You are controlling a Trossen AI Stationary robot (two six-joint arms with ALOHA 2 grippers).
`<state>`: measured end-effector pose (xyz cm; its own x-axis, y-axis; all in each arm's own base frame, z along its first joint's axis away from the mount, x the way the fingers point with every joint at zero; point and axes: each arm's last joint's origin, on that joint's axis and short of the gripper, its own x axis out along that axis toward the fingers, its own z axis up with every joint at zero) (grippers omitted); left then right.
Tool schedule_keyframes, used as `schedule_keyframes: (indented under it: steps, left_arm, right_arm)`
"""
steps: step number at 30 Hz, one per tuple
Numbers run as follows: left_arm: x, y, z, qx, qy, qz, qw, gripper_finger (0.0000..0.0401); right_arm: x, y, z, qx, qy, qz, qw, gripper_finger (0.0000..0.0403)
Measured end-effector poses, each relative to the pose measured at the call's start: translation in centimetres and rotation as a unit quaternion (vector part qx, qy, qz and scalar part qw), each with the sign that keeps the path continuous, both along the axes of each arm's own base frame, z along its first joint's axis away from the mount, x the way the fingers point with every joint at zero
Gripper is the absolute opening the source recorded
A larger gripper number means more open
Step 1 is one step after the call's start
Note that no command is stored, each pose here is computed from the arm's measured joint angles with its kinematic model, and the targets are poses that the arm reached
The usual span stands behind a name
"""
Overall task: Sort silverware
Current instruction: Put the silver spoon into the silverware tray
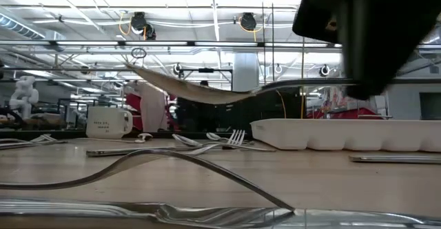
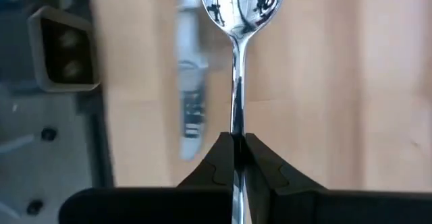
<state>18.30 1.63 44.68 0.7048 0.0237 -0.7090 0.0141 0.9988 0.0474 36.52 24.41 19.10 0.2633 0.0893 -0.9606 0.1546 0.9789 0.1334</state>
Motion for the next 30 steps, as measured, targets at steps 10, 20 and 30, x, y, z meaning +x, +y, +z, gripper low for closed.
schedule_keyframes:
  steps: [10, 20, 30]
  left_arm:
    - [0.0, 0.0, 0.0, 0.000, 0.000, 0.000, 1.000, 0.0074]
    - [0.0, 0.0, 0.0, 0.000, 0.000, 0.000, 1.000, 0.0074]
    - [0.0, 0.1, 0.0, 0.008, 0.001, 0.008, 1.000, 0.0074]
  right_arm:
    - [2.5, -5.5, 0.9, 0.003, 0.006, -0.115, 0.993, 0.0000]
    - [3.1, -14.7, 4.3, -0.074, 0.007, -0.203, 0.976, 0.0000]
    - [2.6, -23.8, 6.4, -0.099, 0.007, -0.290, 0.952, 0.0000]
